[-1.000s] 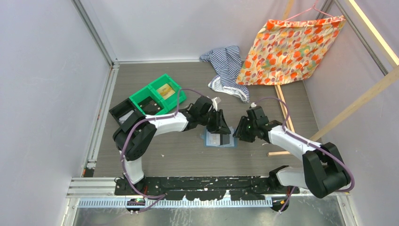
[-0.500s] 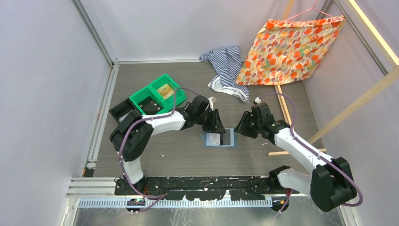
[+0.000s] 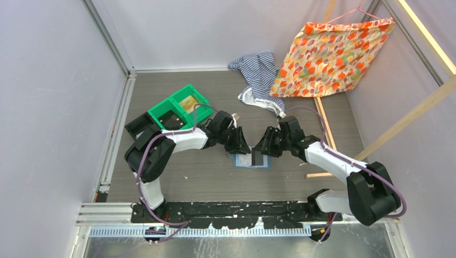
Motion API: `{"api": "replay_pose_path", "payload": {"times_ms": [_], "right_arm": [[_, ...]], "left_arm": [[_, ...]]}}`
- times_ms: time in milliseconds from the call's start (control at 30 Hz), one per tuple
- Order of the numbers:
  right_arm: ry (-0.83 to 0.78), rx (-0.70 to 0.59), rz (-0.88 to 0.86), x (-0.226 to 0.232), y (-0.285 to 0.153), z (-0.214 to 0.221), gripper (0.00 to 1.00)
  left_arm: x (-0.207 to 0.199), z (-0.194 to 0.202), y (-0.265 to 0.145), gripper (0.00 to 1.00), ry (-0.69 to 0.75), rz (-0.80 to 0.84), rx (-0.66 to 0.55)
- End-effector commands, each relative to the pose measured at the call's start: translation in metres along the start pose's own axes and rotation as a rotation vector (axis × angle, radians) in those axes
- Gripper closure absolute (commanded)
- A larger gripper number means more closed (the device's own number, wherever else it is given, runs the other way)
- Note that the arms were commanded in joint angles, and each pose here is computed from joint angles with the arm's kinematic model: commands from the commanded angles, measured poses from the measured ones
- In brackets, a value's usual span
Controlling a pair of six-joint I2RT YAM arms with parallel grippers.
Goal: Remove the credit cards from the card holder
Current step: Remove the credit card from the card holder.
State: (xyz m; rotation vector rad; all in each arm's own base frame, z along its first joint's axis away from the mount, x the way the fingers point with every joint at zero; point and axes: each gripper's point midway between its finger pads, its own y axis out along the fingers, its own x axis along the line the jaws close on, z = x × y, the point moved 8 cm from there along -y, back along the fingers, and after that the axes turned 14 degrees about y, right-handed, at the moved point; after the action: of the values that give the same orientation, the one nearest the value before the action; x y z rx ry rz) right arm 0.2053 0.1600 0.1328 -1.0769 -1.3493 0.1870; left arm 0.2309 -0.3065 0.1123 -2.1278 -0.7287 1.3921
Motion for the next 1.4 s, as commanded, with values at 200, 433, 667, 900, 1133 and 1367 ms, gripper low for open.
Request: {"api": "replay_pose_path", "payload": {"times_ms": [200,433,667,900,1133,1367], "right_arm": [[0.024,0.007,-0.007,-0.003,0.013,0.0,0.53],[0.039,0.037,-0.047,-0.002,0.017,0.003,0.54],[0.077,0.066,-0.098,-0.001,0.029,0.004,0.54],[0.118,0.109,-0.099,-0.009,0.042,0.009,0.54],[0.126,0.095,-0.063,-0.017,0.043,0.01,0.54],[0.158,0.098,-0.048,-0.027,0.049,0.015,0.55]], "left_arm": [[-0.006,-0.005,0.008,0.69,0.002,0.086,-0.001],[0.002,-0.005,-0.005,0.7,-0.001,0.024,-0.038],[0.024,-0.001,-0.013,0.71,-0.051,-0.017,-0.055],[0.036,0.004,-0.01,0.71,-0.083,-0.036,-0.053],[0.04,0.007,-0.002,0.71,-0.098,-0.01,-0.038],[0.047,0.012,0.008,0.72,-0.121,0.003,-0.015]]}}
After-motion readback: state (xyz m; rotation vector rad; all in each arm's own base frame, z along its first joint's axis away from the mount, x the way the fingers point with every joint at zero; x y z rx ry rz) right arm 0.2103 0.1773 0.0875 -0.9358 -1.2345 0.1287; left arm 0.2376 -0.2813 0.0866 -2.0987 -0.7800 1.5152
